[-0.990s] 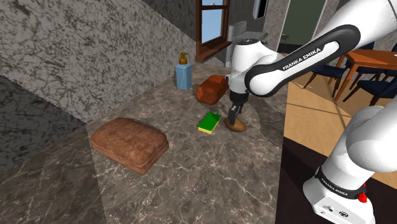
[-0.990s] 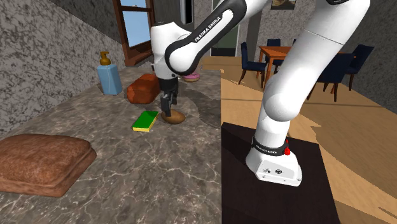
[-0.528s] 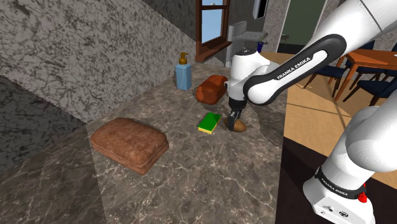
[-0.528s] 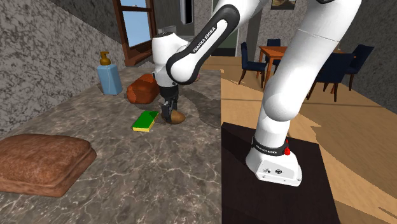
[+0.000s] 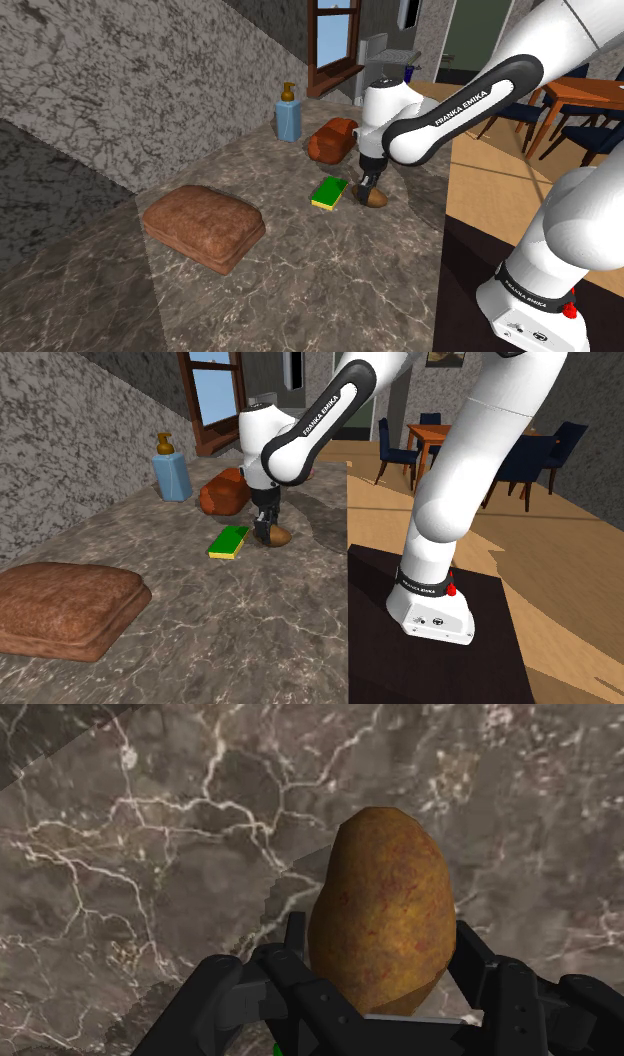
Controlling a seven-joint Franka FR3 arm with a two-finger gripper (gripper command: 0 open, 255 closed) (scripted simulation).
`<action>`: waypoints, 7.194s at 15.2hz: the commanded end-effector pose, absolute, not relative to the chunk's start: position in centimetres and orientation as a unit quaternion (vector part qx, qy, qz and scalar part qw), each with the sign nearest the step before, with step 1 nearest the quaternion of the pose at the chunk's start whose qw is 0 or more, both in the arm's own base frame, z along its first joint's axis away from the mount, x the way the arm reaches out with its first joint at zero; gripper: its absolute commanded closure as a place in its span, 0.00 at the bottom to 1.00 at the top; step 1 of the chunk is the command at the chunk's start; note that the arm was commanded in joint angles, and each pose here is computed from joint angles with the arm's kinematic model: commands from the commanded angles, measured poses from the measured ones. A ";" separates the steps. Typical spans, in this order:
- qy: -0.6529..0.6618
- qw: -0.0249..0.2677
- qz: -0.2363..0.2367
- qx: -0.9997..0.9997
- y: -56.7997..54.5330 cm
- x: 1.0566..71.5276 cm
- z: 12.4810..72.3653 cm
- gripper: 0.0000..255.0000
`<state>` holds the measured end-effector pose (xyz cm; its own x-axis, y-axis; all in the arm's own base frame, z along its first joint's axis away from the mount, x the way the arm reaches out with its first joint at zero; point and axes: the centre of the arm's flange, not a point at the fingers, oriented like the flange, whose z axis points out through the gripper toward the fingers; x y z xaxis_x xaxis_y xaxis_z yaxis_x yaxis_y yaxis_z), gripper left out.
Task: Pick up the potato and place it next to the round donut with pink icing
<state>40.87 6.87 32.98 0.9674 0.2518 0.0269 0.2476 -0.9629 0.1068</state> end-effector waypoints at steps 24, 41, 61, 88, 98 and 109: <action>0.126 0.051 0.020 0.990 6.9 40.9 41.4 1.00; 0.126 0.051 0.020 0.990 -1.0 41.7 46.8 1.00; 0.126 0.051 0.020 0.990 -27.2 44.6 47.0 1.00; 0.126 0.051 0.020 0.990 -34.4 45.4 35.4 1.00; 0.126 0.051 0.020 0.990 -34.4 45.4 34.2 1.00; 0.126 0.051 0.020 0.990 -33.9 45.1 39.1 0.00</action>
<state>45.15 -34.07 38.56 0.9674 0.2519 0.0279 0.2476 -0.9629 0.1073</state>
